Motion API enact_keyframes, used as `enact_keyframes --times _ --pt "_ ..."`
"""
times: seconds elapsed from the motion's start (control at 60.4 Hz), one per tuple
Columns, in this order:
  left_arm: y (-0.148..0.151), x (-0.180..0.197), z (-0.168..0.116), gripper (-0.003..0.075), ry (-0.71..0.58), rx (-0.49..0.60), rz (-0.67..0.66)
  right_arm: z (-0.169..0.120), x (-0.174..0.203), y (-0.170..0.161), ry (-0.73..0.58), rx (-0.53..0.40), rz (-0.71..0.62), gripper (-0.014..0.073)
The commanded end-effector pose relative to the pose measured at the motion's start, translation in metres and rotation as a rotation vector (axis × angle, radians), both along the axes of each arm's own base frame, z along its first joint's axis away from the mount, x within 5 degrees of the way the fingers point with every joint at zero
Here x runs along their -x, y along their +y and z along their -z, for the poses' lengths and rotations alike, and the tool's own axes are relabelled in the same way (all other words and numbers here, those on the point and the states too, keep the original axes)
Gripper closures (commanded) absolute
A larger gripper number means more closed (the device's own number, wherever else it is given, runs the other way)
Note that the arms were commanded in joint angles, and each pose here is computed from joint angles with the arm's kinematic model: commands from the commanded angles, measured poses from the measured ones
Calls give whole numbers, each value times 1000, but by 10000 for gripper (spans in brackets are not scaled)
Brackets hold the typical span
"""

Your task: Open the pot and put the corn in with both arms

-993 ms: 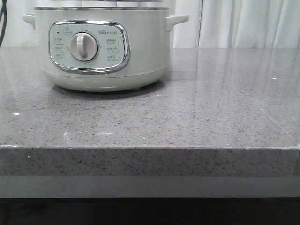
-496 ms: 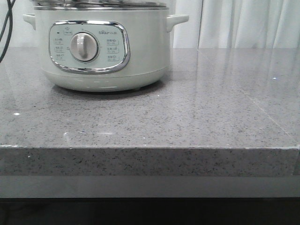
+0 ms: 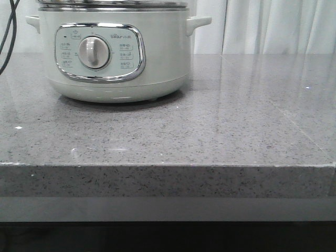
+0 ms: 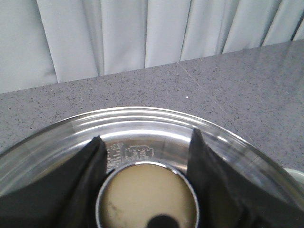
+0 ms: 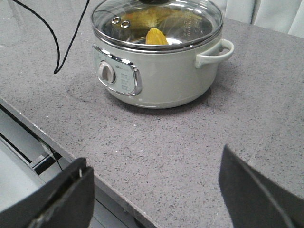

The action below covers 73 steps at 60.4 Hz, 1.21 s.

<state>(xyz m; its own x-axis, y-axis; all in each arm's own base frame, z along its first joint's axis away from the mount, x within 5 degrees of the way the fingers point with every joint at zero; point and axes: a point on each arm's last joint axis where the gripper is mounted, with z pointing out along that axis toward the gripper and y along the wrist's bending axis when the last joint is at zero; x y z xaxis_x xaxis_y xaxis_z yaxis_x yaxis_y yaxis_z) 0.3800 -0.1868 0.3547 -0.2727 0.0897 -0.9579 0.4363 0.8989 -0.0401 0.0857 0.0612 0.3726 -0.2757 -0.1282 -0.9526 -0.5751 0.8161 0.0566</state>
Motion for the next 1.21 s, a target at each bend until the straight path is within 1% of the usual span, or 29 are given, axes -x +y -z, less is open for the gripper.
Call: enact_keyframes --times 0.0,0.182,0.463,0.778,1.191 --pt "5 12 -54 514 -219 123 -8 -15 0 -1 -82 -56 8 34" --pt "5 12 -54 514 -200 162 -15 -15 0 -1 -82 -56 8 34" --pt "5 12 -53 514 -191 157 -14 -15 0 -1 -82 -56 8 34" --pt "5 12 -48 514 -143 134 -10 -15 0 -1 -82 -56 8 34" --pt "5 12 -48 509 -141 133 -10 -15 0 -1 -82 -56 8 34"
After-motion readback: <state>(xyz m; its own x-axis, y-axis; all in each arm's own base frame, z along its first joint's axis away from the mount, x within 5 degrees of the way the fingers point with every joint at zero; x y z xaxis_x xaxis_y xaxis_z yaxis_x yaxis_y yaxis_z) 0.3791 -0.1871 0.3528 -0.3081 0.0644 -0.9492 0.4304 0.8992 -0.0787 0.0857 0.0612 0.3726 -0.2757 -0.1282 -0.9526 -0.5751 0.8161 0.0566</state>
